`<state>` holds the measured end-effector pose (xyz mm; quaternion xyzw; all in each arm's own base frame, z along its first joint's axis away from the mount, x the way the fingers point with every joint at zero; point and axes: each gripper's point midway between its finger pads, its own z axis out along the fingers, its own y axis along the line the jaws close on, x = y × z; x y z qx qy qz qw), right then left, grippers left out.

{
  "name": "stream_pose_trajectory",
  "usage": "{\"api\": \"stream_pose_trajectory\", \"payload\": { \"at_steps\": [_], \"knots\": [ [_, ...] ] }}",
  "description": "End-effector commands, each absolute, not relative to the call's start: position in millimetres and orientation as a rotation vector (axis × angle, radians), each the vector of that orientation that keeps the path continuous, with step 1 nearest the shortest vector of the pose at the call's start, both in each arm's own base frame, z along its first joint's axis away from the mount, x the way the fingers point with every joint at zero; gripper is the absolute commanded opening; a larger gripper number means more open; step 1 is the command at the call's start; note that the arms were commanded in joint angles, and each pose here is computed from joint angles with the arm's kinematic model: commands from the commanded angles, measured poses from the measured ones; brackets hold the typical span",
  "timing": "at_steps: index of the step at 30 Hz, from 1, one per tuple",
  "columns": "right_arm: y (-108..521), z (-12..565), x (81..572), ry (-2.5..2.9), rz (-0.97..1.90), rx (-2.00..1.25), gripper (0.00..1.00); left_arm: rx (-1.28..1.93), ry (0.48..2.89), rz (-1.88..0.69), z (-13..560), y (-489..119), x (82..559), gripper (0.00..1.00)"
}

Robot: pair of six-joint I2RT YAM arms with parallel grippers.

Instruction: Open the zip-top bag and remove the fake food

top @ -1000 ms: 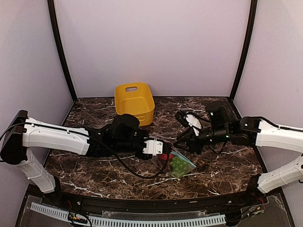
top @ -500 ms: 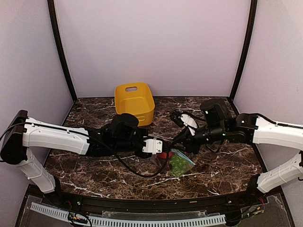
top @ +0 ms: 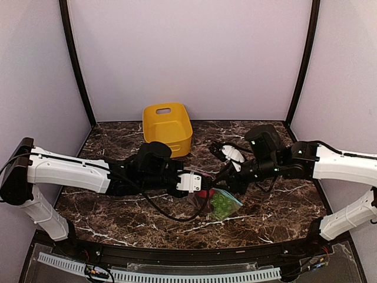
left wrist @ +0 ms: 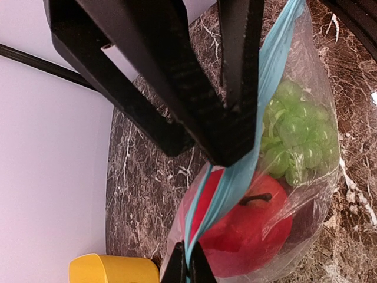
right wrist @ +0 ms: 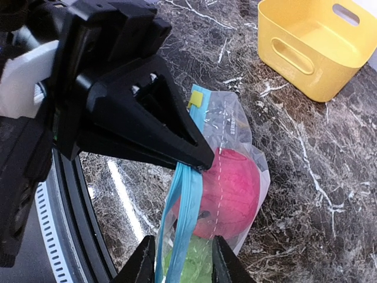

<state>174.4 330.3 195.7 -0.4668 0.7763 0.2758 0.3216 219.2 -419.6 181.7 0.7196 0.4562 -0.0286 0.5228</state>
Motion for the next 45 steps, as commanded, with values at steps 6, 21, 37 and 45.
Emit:
{"api": "stream_pose_trajectory", "payload": {
  "at_steps": [6,21,37,45],
  "knots": [
    [333.6,217.8,176.5,1.983,0.744,-1.182,0.32,1.680,1.060,-0.085,200.4,-418.0,215.3,0.01],
    [331.9,193.2,181.8,2.057,0.676,-1.202,0.21,1.675,1.061,-0.085,200.9,-416.2,215.2,0.01],
    [320.1,209.6,193.8,2.034,0.649,-1.132,0.13,1.688,1.043,-0.079,198.7,-416.2,213.6,0.01],
    [318.8,203.5,193.2,2.044,0.655,-1.149,0.12,1.691,1.039,-0.074,198.7,-416.8,214.4,0.01]
  ]
}}
